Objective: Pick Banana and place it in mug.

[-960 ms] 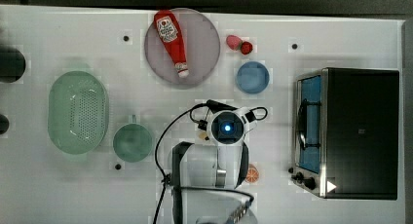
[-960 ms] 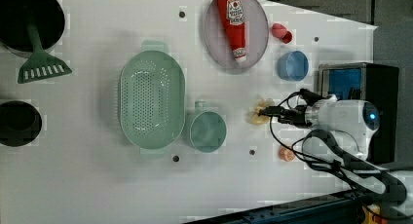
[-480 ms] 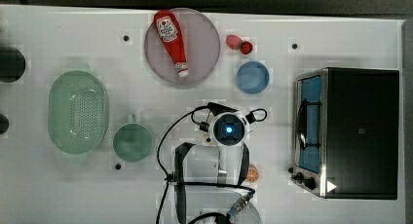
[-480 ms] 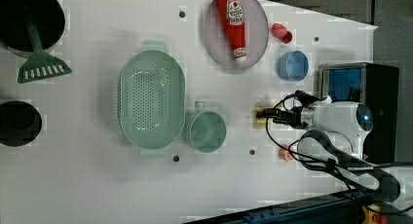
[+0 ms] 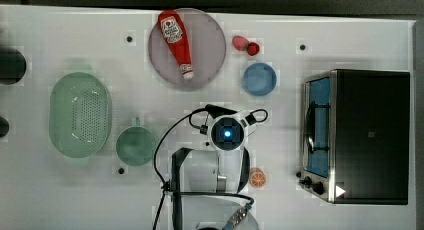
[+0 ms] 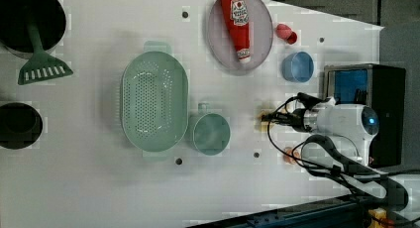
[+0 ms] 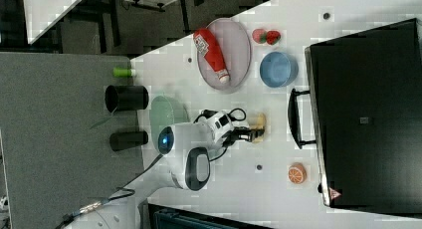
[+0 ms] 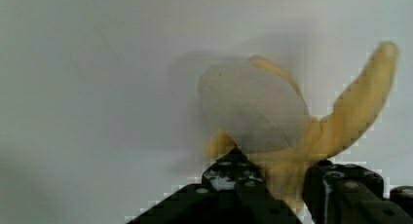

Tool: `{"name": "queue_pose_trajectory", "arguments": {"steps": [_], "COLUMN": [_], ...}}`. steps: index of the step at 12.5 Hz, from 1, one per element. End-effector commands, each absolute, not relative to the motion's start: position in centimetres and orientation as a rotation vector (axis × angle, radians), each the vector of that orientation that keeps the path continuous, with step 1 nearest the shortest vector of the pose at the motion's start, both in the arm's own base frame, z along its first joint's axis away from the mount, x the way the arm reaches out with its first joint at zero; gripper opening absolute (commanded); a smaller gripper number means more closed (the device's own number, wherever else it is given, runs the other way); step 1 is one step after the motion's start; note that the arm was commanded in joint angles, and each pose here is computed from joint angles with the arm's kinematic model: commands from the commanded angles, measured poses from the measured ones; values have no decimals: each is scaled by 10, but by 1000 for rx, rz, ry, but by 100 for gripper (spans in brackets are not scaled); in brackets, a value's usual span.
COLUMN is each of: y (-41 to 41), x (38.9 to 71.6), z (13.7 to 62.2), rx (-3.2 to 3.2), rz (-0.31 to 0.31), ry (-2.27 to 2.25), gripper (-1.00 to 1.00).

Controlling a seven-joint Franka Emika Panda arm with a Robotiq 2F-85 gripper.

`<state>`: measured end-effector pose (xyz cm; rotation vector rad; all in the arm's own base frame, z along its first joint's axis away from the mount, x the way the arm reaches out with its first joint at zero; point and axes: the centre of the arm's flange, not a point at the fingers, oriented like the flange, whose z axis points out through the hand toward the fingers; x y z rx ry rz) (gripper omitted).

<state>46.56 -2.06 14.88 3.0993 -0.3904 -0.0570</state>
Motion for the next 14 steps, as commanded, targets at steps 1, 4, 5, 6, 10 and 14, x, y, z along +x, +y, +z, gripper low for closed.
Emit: {"name": "queue_pose_trajectory", "arguments": {"steps": [1, 4, 5, 6, 10, 14], "y": [-33, -35, -35, -33, -27, 22], "x": [480, 480, 479, 477, 460, 451], "z": [212, 283, 311, 338, 433, 479], "rx": [3109, 3114, 3117, 3120, 3117, 3094], "rz": [60, 40, 49, 51, -41, -10], "ry": [-375, -388, -389, -384, -411, -391], "gripper": [-46, -46, -46, -46, -45, -46]}}
